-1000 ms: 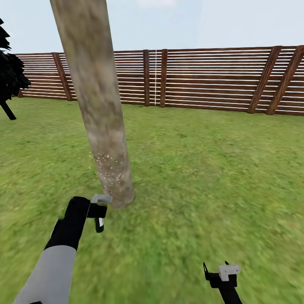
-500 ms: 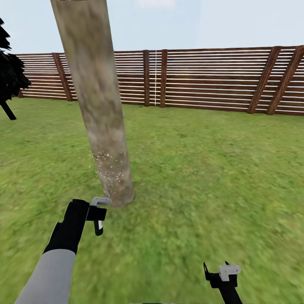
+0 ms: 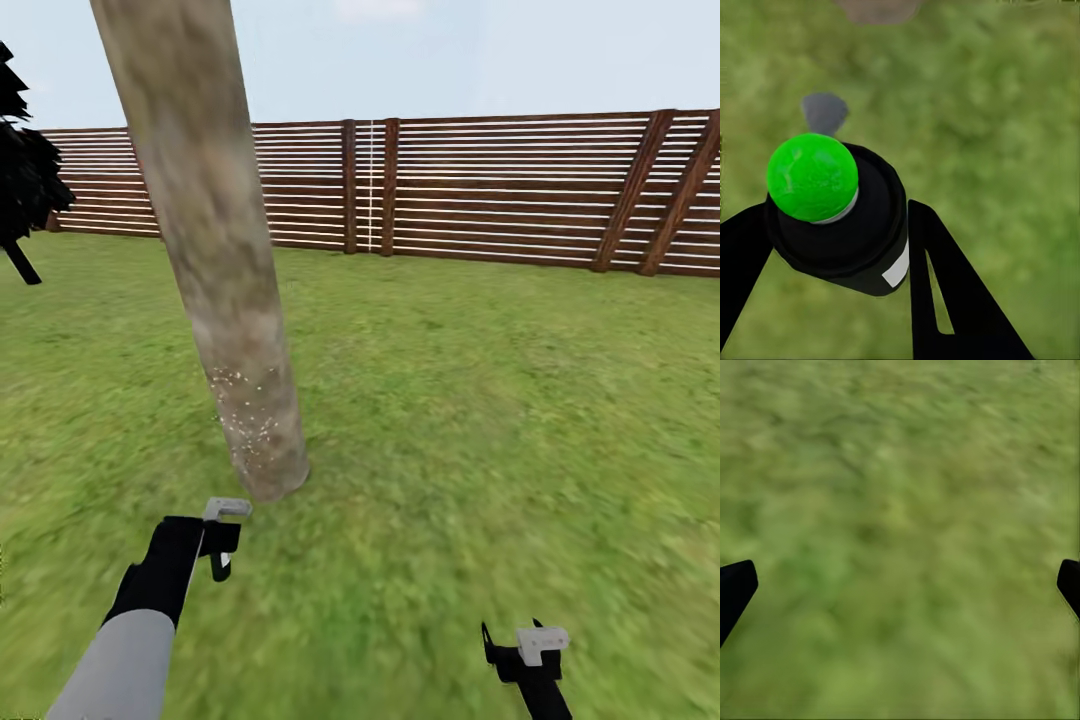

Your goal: In the garden, pick up the pesticide atomizer on the floor and spray pesticide onto both trees until each tree trunk is fully covered.

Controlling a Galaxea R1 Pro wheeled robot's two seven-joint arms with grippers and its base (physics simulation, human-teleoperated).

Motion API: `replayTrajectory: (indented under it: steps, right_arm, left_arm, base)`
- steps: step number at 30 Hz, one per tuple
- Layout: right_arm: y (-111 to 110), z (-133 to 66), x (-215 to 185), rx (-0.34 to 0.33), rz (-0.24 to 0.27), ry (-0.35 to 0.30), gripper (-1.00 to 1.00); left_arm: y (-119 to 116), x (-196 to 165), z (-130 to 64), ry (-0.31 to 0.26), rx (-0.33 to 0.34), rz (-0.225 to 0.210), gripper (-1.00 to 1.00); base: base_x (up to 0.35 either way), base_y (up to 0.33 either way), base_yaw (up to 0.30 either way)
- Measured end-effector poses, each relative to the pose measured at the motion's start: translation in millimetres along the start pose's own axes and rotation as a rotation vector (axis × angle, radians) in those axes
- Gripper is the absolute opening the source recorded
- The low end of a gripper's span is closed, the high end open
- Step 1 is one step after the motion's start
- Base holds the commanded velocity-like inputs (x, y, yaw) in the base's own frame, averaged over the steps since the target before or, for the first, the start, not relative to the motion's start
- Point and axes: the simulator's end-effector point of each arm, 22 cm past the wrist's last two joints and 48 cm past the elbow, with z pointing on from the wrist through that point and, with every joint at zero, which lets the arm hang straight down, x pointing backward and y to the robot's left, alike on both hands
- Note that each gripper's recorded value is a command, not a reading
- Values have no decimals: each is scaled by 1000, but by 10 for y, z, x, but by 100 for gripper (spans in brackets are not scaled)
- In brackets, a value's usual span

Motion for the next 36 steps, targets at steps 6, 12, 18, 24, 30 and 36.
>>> replayTrajectory:
  steps: [6,12,18,24,30,36]
  right_arm:
    - [-1,0,0,1,0,0,100]
    - [-2,-3,4,1,0,1,100]
    - [-2,-2,3,1,0,1,100]
    - [-3,1,-2,2,0,0,100]
    - [3,1,-2,-1,-1,0,100]
    - [-1,-1,0,1,1,0,100]
  left_arm:
    - [-113,1,18,-5,10,1,-100]
    - [-170,-2,20,-6,17,3,-100]
    - [-69,15,27,-2,-36,3,-100]
    - [-115,16,32,-2,-35,0,-100]
    - [-133,14,33,-2,-32,-1,-100]
    - [-128,12,31,-2,-33,0,-100]
  base:
    - [114,-273,114]
    - [80,-287,40]
    - [5,-295,256]
    - [0,-296,211]
    - [0,-304,9]
    - [63,-321,0]
